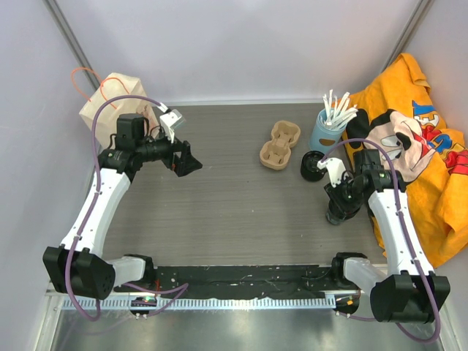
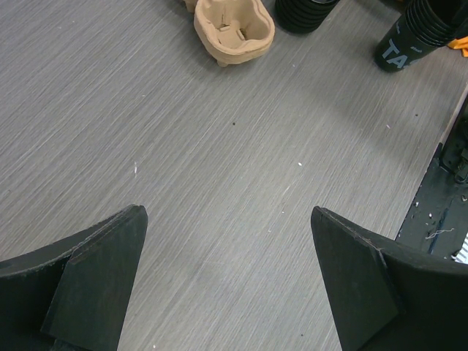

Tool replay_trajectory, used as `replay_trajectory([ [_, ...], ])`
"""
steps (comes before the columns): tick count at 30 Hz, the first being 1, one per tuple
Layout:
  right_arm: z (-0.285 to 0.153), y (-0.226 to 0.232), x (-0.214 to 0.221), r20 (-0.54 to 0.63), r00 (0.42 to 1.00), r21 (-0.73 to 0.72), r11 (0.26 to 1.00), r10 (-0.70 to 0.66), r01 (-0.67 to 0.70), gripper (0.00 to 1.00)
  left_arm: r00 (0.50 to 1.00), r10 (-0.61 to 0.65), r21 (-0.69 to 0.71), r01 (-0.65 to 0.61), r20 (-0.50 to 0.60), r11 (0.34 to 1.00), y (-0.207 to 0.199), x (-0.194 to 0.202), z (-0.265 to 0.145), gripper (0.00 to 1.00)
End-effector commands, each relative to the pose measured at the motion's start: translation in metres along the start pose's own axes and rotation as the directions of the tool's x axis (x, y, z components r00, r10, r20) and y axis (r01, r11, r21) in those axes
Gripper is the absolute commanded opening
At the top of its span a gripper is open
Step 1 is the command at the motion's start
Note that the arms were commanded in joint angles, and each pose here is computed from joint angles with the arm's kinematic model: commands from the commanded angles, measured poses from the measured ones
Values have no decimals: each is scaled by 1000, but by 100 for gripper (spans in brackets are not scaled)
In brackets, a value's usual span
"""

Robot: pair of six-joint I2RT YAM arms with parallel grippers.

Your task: Pack the takeout coffee

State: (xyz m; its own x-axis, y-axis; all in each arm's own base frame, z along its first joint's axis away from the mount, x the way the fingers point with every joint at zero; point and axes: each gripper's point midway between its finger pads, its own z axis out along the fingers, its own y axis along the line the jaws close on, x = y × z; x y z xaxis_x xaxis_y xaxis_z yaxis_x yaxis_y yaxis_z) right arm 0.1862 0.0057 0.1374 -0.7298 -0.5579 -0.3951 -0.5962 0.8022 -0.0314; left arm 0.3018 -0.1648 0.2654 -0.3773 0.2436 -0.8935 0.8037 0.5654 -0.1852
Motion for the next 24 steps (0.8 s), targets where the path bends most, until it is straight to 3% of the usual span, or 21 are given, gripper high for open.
replay_trajectory([
  [1,3,-3,-4,17,1000,-5,1000,-11,11,29,1000,18,24,-19,23,1000,-5,-9,0,100],
  [17,-1,-4,-8,36,999,2,1000,-9,8,13,1000,14,24,-14,21,1000,-4,-8,0,100],
  [24,-4,0,-10,47,999,-14,1000,-16,16,18,1000,13,22,-13,19,1000,-4,-7,1,100],
])
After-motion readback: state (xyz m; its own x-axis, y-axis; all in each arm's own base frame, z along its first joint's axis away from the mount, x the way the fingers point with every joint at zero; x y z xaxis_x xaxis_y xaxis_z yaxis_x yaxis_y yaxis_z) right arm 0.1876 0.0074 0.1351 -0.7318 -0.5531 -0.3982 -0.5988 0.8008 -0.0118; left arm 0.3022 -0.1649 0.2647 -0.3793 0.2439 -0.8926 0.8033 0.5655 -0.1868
